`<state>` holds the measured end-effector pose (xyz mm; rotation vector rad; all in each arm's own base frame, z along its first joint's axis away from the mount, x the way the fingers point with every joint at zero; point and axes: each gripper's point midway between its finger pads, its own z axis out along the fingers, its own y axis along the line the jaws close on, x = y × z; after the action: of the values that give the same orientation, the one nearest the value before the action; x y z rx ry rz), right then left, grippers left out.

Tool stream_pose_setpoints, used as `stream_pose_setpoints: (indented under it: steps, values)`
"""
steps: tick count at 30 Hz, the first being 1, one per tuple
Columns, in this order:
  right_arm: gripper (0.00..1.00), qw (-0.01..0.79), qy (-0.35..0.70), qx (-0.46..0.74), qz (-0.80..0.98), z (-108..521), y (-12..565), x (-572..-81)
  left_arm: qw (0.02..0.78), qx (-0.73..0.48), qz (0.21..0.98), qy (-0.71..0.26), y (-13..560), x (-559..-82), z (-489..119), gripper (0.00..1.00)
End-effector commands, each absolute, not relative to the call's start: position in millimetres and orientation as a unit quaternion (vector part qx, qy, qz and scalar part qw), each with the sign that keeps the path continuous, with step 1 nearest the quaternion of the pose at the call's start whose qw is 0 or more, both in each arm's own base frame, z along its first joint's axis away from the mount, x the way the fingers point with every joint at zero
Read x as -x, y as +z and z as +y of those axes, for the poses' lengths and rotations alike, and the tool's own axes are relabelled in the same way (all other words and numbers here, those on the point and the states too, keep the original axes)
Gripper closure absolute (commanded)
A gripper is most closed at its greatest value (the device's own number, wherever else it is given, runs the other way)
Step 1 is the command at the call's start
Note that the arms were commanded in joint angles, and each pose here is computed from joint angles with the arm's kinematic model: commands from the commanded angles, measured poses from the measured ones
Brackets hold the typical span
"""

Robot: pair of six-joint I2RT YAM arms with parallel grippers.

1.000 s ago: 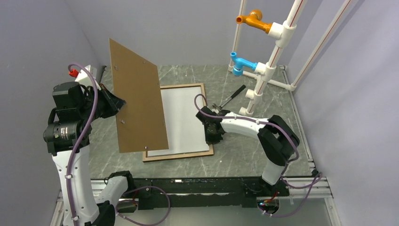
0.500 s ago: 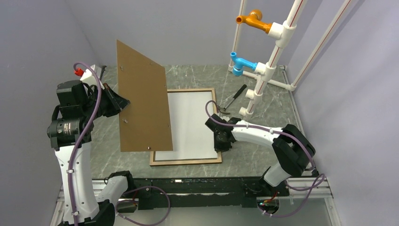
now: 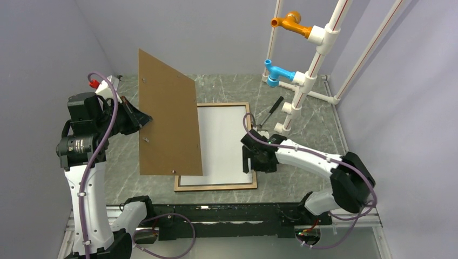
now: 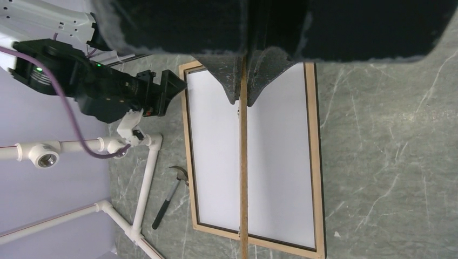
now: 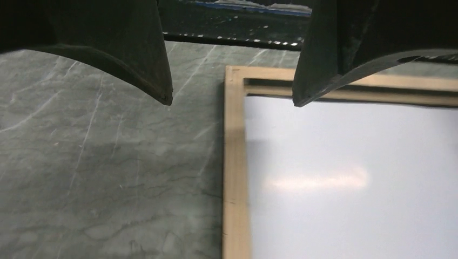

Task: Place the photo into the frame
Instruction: Move the photo frame to the center of the board, then place the photo frame item in the photo frame.

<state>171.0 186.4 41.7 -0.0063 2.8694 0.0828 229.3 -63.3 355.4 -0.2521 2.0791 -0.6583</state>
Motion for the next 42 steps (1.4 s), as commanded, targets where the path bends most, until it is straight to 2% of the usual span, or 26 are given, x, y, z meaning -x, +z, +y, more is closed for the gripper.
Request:
stream_pose_setpoints:
  steps: [1, 5, 17, 31, 42]
  values:
    - [0.13, 0.209, 0.090, 0.010, 0.974, 203, 96, -191, 0.503, 0.071, 0.810, -0.295, 385, -238, -71, 1.00]
    - [0.01, 0.242, 0.172, 0.026, 0.955, 221, 119, -190, 0.494, 0.077, 0.809, -0.310, 379, -239, -75, 1.00]
    - [0.01, 0.233, 0.283, 0.033, 0.930, 243, 145, -172, 0.449, 0.085, 0.791, -0.408, 355, -244, -100, 1.00]
    - [0.01, 0.234, 0.363, 0.006, 0.902, 240, 176, -172, 0.379, 0.122, 0.782, -0.480, 293, -254, -118, 1.00]
    - [0.01, 0.227, 0.374, -0.008, 0.899, 233, 177, -172, 0.338, 0.102, 0.779, -0.518, 245, -265, -149, 1.00]
